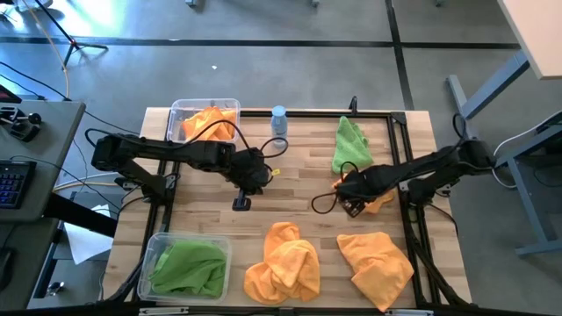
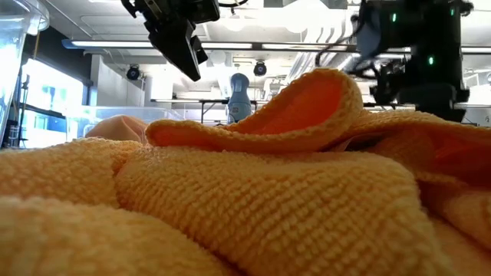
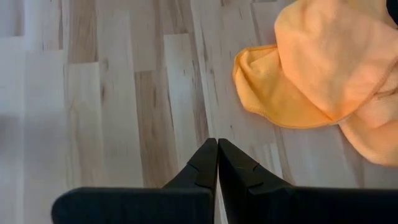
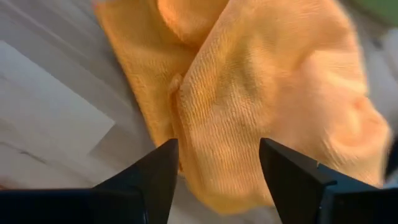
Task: Sort microfiber towel by color & place in baskets
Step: Put the yellow microfiber towel into the top transparent bin
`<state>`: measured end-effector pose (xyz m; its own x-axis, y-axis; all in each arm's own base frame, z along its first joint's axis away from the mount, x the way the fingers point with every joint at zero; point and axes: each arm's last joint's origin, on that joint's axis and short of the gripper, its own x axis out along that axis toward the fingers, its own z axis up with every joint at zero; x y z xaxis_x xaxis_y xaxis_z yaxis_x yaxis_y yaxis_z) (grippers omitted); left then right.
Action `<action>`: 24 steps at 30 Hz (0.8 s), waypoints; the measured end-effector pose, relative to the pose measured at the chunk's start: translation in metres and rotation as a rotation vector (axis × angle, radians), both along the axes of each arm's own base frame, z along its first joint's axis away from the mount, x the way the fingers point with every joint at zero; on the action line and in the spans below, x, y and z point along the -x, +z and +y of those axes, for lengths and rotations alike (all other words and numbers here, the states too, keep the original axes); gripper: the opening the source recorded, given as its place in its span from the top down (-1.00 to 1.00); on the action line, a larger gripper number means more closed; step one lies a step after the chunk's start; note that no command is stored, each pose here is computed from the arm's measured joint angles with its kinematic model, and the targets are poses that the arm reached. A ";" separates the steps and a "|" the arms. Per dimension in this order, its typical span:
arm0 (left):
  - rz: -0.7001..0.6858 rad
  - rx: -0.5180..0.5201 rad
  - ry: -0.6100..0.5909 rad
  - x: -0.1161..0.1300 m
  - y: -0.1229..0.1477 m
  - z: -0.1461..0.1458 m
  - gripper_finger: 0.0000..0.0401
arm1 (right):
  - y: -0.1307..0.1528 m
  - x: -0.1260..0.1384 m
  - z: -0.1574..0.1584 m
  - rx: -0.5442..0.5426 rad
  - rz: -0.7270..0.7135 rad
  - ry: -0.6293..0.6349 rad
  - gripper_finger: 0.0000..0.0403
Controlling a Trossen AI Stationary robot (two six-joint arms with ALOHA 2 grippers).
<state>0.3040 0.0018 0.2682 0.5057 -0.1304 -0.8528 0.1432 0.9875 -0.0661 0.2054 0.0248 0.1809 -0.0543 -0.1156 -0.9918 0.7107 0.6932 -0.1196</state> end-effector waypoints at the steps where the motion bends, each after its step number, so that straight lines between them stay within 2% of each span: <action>1: 0.000 0.001 0.001 0.000 0.000 0.000 1.00 | -0.006 0.002 -0.002 -0.014 -0.002 0.011 -0.10; 4: 0.002 0.013 0.022 0.000 0.000 0.000 1.00 | -0.024 0.010 -0.007 -0.017 0.012 0.021 -0.05; 7: -0.013 0.031 0.051 -0.002 0.001 0.000 1.00 | -0.040 0.018 -0.010 -0.017 0.013 0.022 0.09; 13: -0.114 0.103 0.152 -0.011 0.008 0.000 1.00 | -0.047 0.023 -0.011 -0.014 0.011 0.039 0.60; 15: -0.158 0.137 0.194 -0.015 0.011 0.000 1.00 | -0.044 0.020 -0.011 -0.010 0.011 0.076 0.82; 17: -0.207 0.170 0.227 -0.019 0.014 0.000 1.00 | -0.037 0.013 -0.009 -0.003 -0.018 0.118 0.94; 21: -0.281 0.239 0.316 -0.025 0.021 0.000 0.96 | -0.007 -0.005 -0.006 0.045 -0.128 0.198 0.87; 24: -0.326 0.211 0.383 -0.027 0.023 -0.003 0.83 | 0.027 -0.014 -0.002 0.096 -0.226 0.272 0.92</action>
<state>0.3308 -0.0012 0.2915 0.7842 -0.0357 -0.6194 -0.1785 0.9431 -0.2804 0.2193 0.0230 0.2075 0.2109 -0.1891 -0.9590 0.5179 0.8537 -0.0545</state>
